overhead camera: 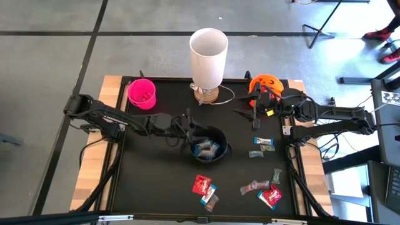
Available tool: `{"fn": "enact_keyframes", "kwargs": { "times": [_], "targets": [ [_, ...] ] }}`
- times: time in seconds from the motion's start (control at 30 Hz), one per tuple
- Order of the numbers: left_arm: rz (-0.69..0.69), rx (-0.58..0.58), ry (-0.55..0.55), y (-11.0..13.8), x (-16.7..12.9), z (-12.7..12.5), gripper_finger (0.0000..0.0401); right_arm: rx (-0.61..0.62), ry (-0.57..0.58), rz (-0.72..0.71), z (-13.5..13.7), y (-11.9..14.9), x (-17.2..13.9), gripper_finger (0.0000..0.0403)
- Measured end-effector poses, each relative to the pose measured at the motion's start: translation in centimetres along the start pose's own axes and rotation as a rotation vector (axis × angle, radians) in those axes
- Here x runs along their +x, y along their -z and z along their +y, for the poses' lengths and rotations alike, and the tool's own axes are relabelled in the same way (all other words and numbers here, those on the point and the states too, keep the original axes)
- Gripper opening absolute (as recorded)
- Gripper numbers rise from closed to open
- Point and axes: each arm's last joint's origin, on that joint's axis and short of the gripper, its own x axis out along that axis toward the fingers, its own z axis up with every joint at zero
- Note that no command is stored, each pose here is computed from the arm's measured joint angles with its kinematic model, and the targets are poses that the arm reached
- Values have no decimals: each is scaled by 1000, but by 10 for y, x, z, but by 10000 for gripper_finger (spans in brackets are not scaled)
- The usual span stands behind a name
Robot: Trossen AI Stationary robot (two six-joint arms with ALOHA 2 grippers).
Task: Sort candy
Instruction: Put the blue gummy into the pink bucket
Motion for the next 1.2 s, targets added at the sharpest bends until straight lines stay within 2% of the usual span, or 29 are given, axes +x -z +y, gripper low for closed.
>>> {"fn": "enact_keyframes", "kwargs": {
  "times": [0.5, 0.63, 0.9, 1.2],
  "targets": [
    [-67, 19, -37, -42, -48, 1, 196, 28, -13, 58, -2, -42, -16, 209],
    [-60, 21, -30, -48, -59, -2, 196, 50, -14, 100, -2, -44, -19, 209],
    [-33, 30, -106, -56, -88, -8, 196, 98, -50, 200, 0, -37, -21, 209],
    [22, -8, -115, -56, -103, -7, 196, 120, -79, 188, 0, -42, -36, 209]
  ]
}}
